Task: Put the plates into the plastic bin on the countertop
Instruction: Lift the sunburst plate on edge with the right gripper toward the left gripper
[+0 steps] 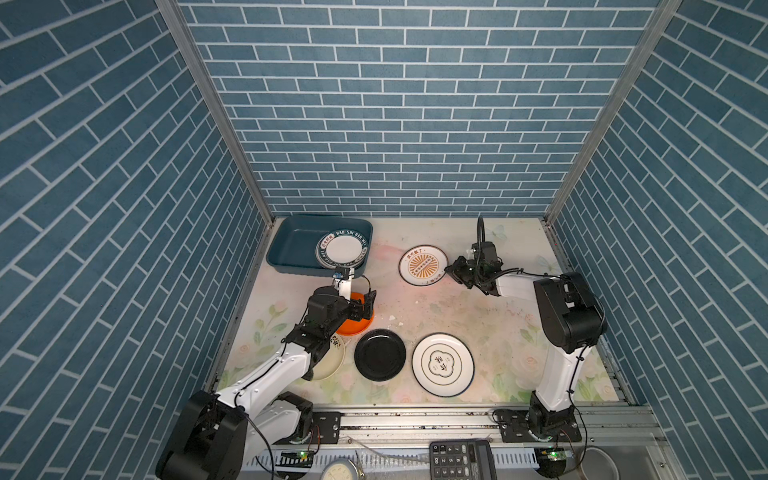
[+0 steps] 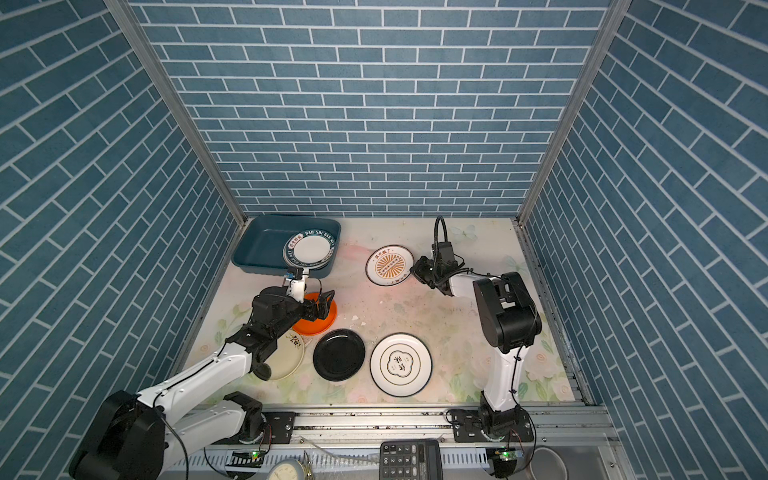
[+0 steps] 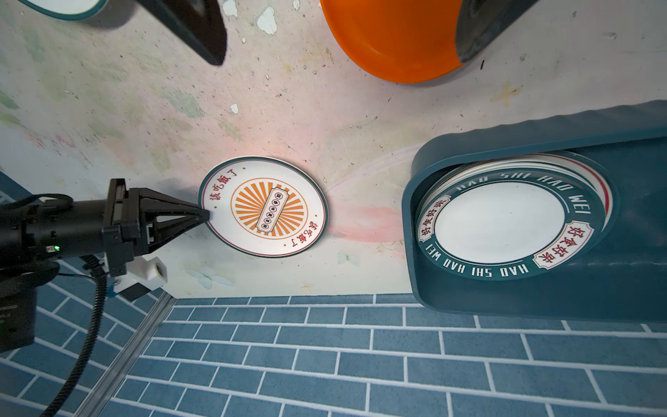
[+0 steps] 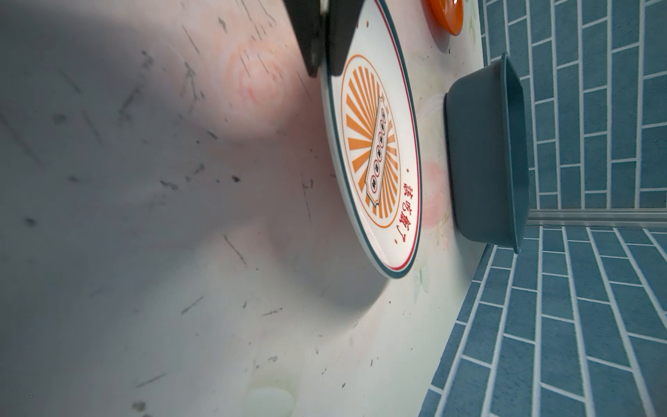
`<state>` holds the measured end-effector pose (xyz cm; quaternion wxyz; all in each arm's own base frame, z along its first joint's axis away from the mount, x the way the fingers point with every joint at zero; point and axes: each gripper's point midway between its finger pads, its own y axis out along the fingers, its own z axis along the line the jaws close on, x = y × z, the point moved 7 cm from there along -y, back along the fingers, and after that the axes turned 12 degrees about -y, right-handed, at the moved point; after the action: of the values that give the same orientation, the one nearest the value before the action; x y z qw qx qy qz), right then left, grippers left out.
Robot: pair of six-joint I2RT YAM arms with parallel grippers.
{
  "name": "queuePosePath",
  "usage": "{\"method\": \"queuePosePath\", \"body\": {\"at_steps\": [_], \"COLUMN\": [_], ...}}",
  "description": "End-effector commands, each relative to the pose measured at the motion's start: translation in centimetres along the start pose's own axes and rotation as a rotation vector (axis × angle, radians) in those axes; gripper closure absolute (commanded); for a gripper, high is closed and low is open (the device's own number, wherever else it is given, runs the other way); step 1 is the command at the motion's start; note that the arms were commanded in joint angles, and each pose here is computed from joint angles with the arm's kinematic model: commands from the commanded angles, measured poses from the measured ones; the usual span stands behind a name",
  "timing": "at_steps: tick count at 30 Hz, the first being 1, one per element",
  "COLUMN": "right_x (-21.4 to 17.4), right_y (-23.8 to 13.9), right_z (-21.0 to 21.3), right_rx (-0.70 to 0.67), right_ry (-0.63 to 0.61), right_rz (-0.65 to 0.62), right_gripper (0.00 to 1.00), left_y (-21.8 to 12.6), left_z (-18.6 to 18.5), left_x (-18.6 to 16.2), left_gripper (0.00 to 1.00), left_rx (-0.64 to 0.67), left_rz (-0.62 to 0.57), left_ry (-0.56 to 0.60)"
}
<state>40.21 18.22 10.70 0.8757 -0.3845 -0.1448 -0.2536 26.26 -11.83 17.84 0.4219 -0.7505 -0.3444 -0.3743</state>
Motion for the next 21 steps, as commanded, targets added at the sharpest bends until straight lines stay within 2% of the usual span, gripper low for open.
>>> {"method": "queuePosePath", "body": {"at_steps": [1,9,13,15,18,21], "right_x": [0.7,-0.6,-1.1,-1.2,-1.3,-1.5], "right_y": [-2.1,-5.9,-8.0,-8.9,-10.6,-12.4], "right_z": [0.9,1.4,1.9,2.3,3.1,3.8], "right_rx": [0.009,0.004,-0.002,-0.002,0.016,0.017], "right_ry": [-0.062,-0.116,-0.192,-0.229,-0.278,-0.325], "right_rz": [-0.077,-0.101,-0.122,-0.123,-0.137,-0.153], "right_gripper": [1.0,1.0,1.0,1.0,1.0,1.0], "left_y": [-0.2,0.1,0.5,0.8,1.3,2.0], "left_z": [-0.7,-0.4,-0.2,-0.3,0.1,-0.6], "left_x": [0.9,0.6,0.3,0.4,1.0,2.1], "left_gripper": [0.0,0.0,0.0,0.0,0.0,0.0], "left_rx": [-0.004,0.009,0.028,0.026,0.088,0.06], "left_rz": [-0.032,-0.039,-0.025,-0.015,-0.008,-0.006], "left_ry": [0.028,-0.017,-0.066,-0.093,-0.191,-0.219]}}
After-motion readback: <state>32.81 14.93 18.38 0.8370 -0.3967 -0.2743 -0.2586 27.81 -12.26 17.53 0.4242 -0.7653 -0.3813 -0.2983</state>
